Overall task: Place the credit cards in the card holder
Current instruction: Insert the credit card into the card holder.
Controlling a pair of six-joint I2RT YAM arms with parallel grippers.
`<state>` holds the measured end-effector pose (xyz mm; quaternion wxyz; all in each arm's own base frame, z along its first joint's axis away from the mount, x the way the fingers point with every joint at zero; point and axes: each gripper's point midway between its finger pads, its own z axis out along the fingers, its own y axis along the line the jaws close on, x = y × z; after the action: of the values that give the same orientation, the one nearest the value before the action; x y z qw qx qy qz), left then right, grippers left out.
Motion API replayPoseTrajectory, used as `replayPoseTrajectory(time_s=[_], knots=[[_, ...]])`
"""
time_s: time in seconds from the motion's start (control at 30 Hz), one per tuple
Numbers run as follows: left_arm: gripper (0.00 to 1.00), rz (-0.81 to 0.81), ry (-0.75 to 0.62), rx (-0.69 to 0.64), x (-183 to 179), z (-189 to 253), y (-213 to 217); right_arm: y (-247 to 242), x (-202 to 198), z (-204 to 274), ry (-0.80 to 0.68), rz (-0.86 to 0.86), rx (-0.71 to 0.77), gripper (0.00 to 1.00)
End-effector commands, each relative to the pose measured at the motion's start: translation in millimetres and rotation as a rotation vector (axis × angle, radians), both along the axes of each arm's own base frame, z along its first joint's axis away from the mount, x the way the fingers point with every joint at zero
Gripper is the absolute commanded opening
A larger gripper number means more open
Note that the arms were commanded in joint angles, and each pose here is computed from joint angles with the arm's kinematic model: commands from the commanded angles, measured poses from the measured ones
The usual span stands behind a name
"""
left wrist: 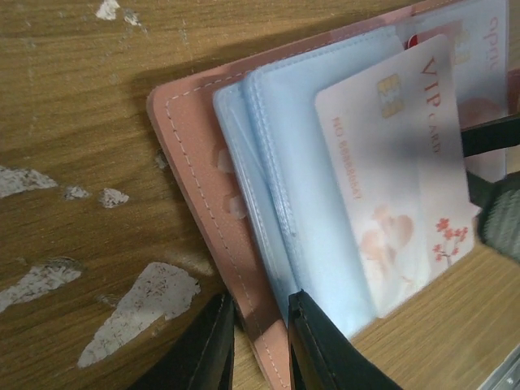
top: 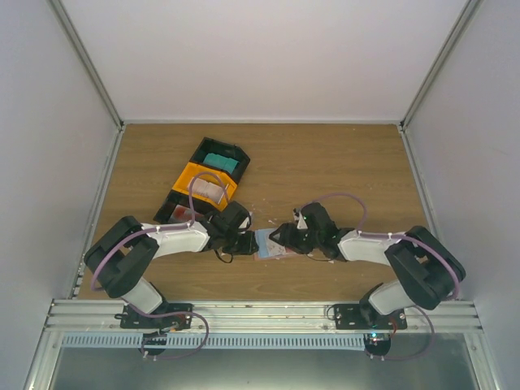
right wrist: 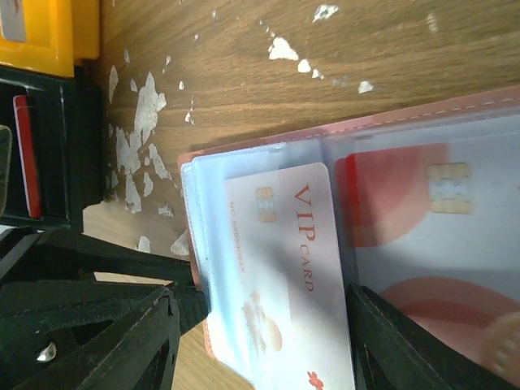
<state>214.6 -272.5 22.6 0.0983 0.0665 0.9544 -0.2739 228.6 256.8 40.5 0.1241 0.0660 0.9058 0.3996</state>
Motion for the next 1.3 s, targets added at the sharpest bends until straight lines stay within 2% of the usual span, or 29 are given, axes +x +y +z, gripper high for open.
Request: replayPoseTrajectory(time_s=[0.0,0.27,0.53,0.73,0.9,1.03,1.17,1.27], knots=[[0.23,-0.037,-0.007,-0.008,-6.0,-5.0,-2.2,2.0,-9.9,-21.5,0.013,0.043,-0.109,0.54],[0.21,-0.037,0.002,-0.012,-11.3,-8.1,-0.5,17.1,-10.2,-24.8,-0.014,0.082,-0.164,0.51],[0.18,-0.018,0.006,0.004,-12.5,-11.0,4.6,-2.4,-0.7,-17.1,-0.091,0.029,-0.262,0.54],[0.18,-0.009,-0.011,0.01,-10.0,-2.9,6.5,-6.8,0.5,-0.5,-0.226,0.097,-0.275,0.54],[0.18,-0.018,-0.03,-0.008,-5.2,13.6,0.5,-8.7,-3.3,-1.2,-0.221,0.136,-0.289,0.51],[0.17,-0.041,-0.051,-0.083,-2.6,37.2,-13.0,-16.6,-5.6,-7.0,-0.185,0.119,-0.295,0.46],[0.16,-0.078,-0.067,-0.176,-2.0,58.2,-30.9,-22.6,-7.8,-6.7,-0.182,0.12,-0.29,0.45],[0.16,-0.105,-0.047,-0.206,-3.4,56.7,-41.6,-22.2,-10.9,-7.7,-0.174,0.137,-0.27,0.45]])
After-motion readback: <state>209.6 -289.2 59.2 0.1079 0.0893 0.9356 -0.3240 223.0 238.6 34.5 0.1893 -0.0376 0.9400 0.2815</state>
